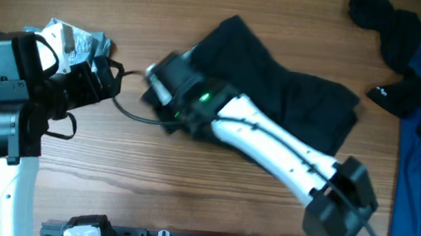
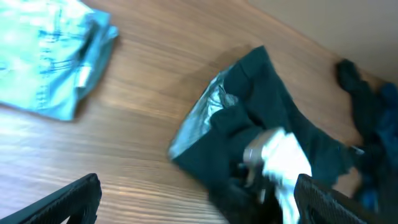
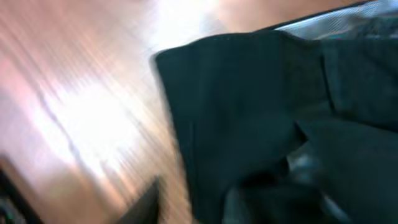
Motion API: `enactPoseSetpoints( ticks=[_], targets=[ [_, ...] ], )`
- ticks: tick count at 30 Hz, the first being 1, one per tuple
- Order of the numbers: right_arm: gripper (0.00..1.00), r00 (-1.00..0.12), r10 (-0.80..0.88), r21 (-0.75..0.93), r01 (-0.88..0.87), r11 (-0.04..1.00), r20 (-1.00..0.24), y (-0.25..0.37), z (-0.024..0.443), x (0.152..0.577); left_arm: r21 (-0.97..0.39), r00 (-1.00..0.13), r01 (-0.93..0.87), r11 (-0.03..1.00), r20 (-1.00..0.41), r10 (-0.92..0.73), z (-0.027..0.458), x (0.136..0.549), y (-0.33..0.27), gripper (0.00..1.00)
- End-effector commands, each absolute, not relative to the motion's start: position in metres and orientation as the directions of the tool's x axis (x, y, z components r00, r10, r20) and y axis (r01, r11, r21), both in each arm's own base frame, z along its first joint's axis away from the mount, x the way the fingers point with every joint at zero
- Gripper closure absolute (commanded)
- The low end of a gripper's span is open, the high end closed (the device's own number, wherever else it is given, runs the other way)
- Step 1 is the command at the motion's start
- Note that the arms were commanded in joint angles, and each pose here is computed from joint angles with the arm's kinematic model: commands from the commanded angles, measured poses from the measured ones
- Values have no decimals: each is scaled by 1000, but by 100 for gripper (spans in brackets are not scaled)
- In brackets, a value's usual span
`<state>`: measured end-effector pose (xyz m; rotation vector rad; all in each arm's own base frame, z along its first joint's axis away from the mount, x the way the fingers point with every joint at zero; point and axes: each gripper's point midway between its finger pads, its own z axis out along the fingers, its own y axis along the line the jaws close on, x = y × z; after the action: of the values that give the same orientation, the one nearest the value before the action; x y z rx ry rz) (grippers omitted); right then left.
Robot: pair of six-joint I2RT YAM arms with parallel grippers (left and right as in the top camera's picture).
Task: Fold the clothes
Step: 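Pull the black shorts with the right gripper onto the table center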
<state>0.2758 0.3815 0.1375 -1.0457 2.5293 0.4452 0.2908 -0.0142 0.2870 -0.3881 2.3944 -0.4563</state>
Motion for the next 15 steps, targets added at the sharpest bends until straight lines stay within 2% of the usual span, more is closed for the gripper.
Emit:
enactPoseSetpoints(
  ticks=[1, 3, 5, 7, 10, 15],
  targets=[
    [33, -662, -592, 83, -696, 714, -459, 372, 141, 284, -345, -710, -194, 918, -596, -374, 293, 289, 2, 0],
    [25, -743, -503, 66, -586, 808, -441, 345, 141, 306, -345, -710, -194, 918, -596, -374, 293, 289, 2, 0],
    [24, -813, -412, 64, -477, 877, -411, 308, 139, 331, -345, -711, -195, 918, -595, -374, 292, 289, 2, 0],
    [18, -876, -305, 56, -350, 935, -372, 256, 135, 360, -347, -716, -195, 917, -589, -375, 291, 287, 1, 0],
    [8, -926, -190, 36, -213, 976, -325, 190, 131, 386, -346, -724, -199, 917, -578, -376, 288, 288, 1, 0],
    [5, -965, -161, -5, -163, 987, -205, 104, 94, 391, -377, -761, -188, 907, -528, -377, 276, 296, -6, 0]
  ],
)
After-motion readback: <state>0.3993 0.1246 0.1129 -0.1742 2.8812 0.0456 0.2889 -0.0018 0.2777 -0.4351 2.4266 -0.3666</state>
